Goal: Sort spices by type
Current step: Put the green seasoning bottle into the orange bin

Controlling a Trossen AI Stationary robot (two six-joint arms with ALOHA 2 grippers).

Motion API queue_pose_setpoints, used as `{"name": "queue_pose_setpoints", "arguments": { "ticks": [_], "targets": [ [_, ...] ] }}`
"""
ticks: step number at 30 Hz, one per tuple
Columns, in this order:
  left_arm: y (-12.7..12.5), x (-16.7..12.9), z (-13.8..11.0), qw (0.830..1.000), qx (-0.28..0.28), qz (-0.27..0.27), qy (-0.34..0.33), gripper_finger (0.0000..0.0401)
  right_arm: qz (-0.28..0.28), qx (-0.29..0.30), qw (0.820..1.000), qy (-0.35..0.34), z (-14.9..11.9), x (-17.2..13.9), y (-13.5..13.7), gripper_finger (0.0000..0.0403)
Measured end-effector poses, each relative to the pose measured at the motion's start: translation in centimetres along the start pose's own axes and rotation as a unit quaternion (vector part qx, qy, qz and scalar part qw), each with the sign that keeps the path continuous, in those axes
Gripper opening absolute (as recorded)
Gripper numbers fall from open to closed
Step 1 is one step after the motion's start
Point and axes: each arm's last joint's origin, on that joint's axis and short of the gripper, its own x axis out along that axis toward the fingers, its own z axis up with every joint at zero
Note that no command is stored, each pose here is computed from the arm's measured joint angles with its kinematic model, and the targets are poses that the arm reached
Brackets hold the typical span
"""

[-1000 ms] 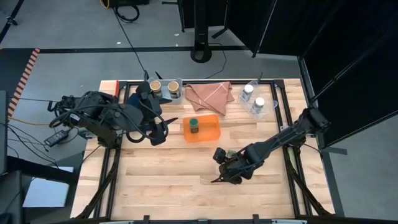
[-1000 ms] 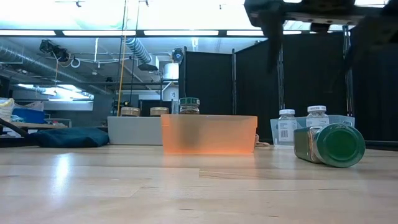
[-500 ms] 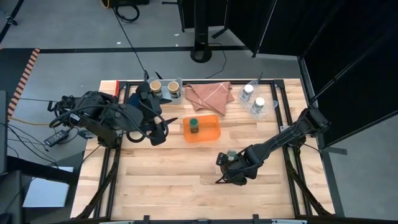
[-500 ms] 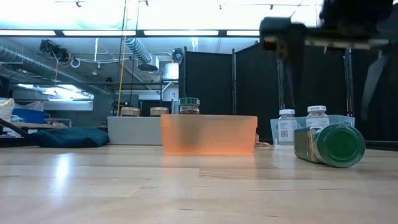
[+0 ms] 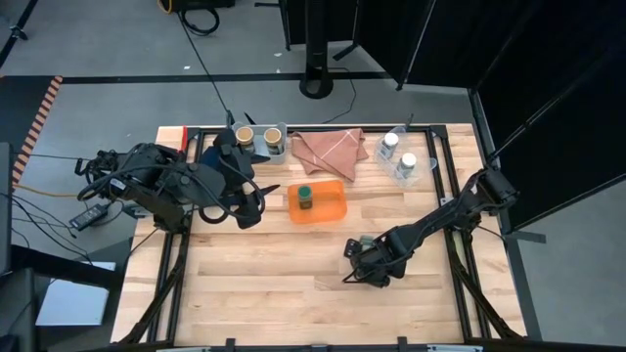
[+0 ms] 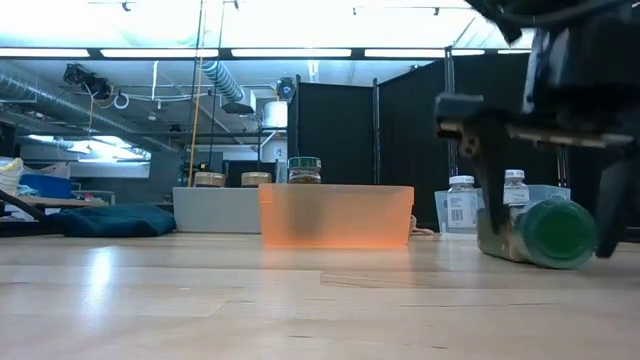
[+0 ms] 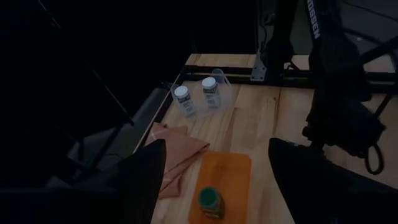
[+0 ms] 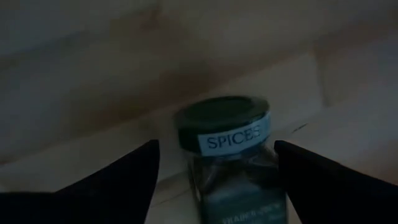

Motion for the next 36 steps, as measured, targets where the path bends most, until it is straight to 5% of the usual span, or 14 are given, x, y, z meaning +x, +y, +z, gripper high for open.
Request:
{"name": "queue_pose_setpoints", "arguments": {
  "ticks": [7, 14, 29, 36],
  "targets": [
    [-0.5, 0.6, -0.2, 1.0, 0.01, 0.003, 0.013, 0.029, 0.0, 0.015, 1.0, 0.006, -0.8, 0.9, 0.8, 0.0289],
    [-1.7, 2.3, -0.9, 0.998, 0.033, 0.021, 0.05, 0.0289, -0.033, 0.08, 0.996, 0.01, -0.7, 1.0, 0.3, 0.0202],
    [-0.3, 0.3, -2.9, 0.985, 0.087, 0.128, 0.08, 0.0231, -0.094, 0.241, 0.966, -0.019, -0.1, 1.0, -0.5, 0.0212],
    [0.1, 0.7, -6.8, 0.98, 0.067, 0.149, 0.111, 0.0223, -0.114, 0.308, 0.944, -0.031, 0.0, 1.0, -0.8, 0.02]
  ]
}}
